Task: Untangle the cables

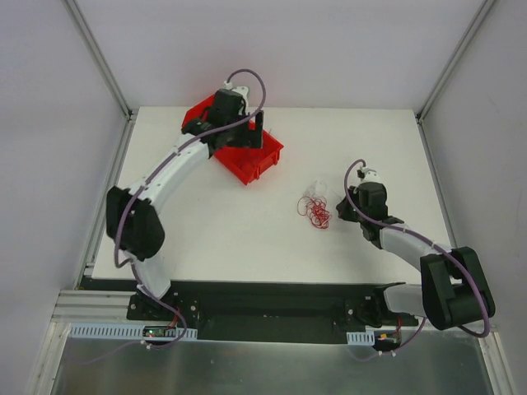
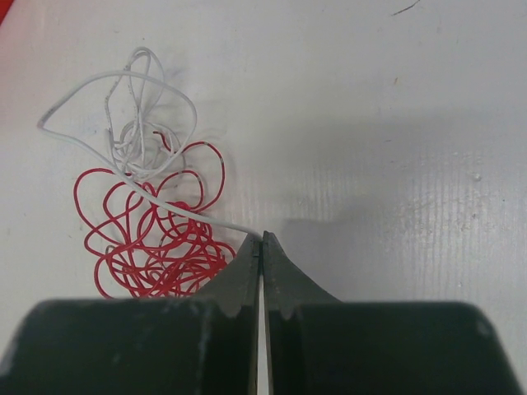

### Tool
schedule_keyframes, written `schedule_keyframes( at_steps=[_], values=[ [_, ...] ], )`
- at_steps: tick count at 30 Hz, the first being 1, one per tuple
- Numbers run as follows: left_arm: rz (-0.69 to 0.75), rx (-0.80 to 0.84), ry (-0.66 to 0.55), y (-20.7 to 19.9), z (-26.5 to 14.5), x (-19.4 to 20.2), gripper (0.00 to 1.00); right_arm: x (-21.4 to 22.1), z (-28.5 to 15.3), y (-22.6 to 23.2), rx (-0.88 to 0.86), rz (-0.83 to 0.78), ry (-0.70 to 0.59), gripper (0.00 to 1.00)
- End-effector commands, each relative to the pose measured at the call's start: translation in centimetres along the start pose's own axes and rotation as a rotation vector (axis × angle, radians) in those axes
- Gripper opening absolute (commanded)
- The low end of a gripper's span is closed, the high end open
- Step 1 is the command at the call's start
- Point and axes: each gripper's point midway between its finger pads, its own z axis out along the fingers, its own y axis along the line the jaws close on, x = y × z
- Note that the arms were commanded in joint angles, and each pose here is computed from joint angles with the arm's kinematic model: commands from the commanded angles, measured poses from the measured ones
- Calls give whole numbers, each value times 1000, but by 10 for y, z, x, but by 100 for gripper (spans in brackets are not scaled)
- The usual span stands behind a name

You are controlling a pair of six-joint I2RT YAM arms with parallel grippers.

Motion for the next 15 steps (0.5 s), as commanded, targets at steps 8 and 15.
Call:
schedule_keyframes(
  at_steps=[8, 15],
  values=[
    [-156, 489, 16, -49, -120, 100, 95, -20, -12, 69, -261, -130, -62, 0],
    [-461, 733, 65, -73, -131, 162, 99, 4, -38, 131, -454, -283, -52, 1]
  ],
)
